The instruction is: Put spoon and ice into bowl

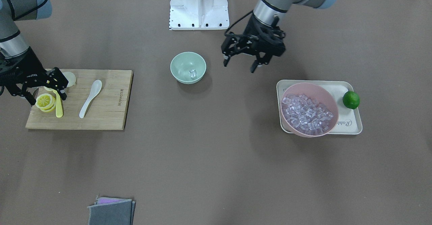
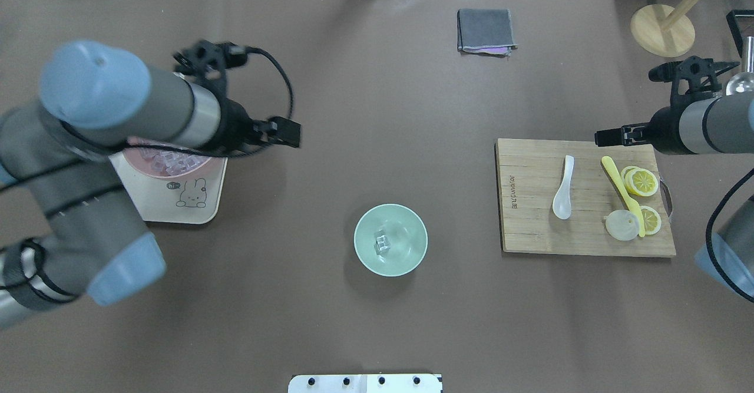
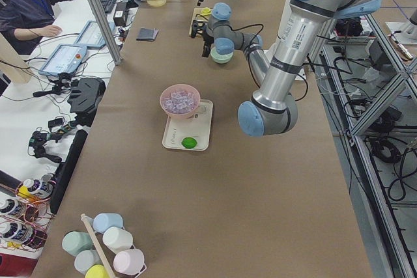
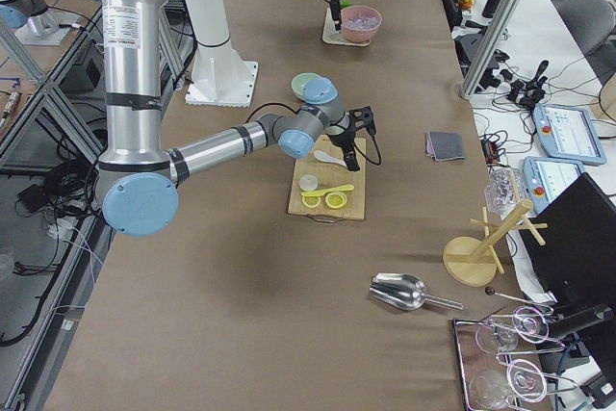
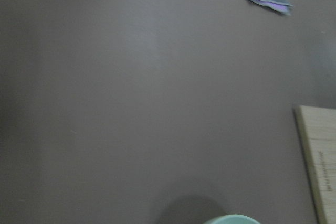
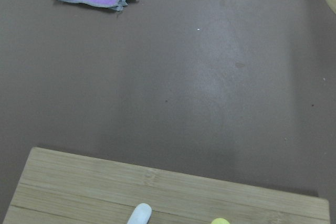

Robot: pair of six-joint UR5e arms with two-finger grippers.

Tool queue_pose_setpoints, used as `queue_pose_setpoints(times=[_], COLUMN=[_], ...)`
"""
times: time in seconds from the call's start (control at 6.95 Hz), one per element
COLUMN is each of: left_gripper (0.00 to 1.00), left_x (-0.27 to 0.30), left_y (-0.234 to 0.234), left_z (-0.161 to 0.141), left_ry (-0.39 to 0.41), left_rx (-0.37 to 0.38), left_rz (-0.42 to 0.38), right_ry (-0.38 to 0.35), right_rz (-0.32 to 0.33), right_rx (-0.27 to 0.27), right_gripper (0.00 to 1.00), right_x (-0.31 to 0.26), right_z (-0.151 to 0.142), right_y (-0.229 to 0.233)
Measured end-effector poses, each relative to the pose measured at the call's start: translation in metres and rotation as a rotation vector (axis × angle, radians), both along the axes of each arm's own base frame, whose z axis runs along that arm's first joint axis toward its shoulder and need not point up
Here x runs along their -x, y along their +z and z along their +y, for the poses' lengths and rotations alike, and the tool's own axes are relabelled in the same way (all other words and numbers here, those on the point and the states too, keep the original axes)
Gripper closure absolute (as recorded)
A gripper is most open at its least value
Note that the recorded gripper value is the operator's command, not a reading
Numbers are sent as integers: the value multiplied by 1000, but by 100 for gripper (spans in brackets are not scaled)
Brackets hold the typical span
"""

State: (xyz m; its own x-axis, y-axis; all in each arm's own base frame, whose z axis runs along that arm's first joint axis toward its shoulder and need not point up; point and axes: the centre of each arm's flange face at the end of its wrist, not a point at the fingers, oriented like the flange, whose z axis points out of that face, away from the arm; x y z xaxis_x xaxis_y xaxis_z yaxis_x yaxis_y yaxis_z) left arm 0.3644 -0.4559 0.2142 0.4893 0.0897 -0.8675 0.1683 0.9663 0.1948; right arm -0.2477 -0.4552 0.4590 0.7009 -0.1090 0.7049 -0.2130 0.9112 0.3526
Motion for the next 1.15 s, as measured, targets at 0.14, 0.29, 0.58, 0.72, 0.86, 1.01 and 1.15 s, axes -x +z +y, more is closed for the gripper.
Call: queue_pose_setpoints(times=[0.14,0.29,0.58,0.72,0.86,1.01,1.15], left_gripper=[2,2,2,2,2,2,2], left_x=[64,136,293,347,380,394,400], left_y=[43,104,244,298,339,362,374], left_z=[-28,-54,-100,-108,-104,-96,-89], left_ry=[62,126,266,312,342,353,355], left_rx=[-41,-122,-262,-295,-311,-319,-327], left_rz=[-93,-197,-347,-376,-391,-398,-402], right_ry=[22,48,111,147,185,213,229], right_rz=[-3,-6,-22,-32,-37,-34,-23], right_rx=[23,52,117,147,169,178,175], right_gripper=[2,3,5,6,5,6,22], right_x=[12,23,49,62,75,87,96], right_z=[5,10,22,30,37,43,47], right_y=[3,7,14,16,19,23,29])
